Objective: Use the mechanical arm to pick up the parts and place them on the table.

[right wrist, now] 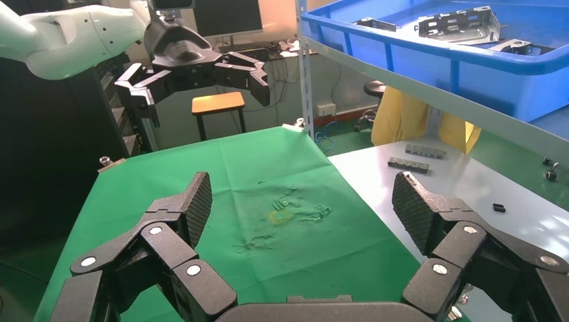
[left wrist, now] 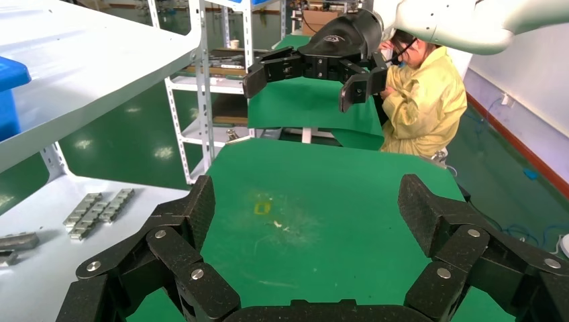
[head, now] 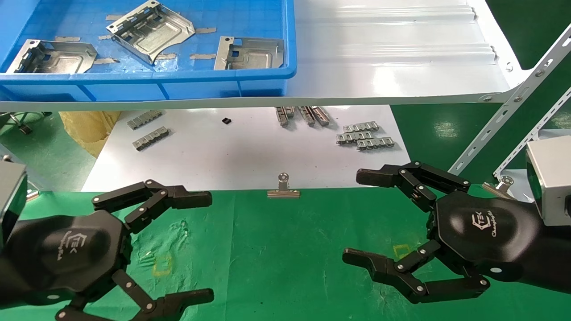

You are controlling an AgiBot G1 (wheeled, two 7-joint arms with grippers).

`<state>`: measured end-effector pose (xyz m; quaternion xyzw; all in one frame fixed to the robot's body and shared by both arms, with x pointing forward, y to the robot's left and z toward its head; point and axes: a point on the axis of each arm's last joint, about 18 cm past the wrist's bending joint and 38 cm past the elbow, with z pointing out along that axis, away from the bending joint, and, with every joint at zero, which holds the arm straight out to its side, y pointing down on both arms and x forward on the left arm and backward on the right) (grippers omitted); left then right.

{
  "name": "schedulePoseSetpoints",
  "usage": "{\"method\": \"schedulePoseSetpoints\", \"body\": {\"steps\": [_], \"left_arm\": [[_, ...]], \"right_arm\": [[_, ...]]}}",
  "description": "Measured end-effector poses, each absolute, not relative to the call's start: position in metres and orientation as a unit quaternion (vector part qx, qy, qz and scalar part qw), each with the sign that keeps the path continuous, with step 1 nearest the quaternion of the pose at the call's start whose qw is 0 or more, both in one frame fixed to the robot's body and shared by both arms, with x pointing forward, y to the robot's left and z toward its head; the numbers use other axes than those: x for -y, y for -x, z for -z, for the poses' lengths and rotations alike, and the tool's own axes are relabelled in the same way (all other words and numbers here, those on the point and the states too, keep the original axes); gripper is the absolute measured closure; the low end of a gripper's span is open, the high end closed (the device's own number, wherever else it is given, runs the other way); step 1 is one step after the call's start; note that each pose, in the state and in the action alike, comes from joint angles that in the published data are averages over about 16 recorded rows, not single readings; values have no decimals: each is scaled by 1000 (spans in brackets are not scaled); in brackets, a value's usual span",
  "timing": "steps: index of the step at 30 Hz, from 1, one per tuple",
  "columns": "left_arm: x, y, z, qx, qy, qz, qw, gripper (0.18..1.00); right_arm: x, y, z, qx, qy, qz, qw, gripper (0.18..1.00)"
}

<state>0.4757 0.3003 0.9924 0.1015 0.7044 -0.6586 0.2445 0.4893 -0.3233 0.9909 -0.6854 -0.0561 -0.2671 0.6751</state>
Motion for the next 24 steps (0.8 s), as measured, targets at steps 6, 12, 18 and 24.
{"method": "schedulePoseSetpoints", "body": {"steps": [6,12,18,24], "left_arm": [[-300,-476,-992,-704,-101,659,245,183],[-300,-476,-992,-704,-101,659,245,183],[-300,-476,-992,-704,-101,659,245,183],[-300,-476,-992,-704,-101,659,245,183]], "right_arm": [[323,-489,-991,56,685,267,675,179],[323,-489,-991,56,685,267,675,179],[323,-489,-991,56,685,267,675,182],[323,-489,-991,56,685,267,675,200]]}}
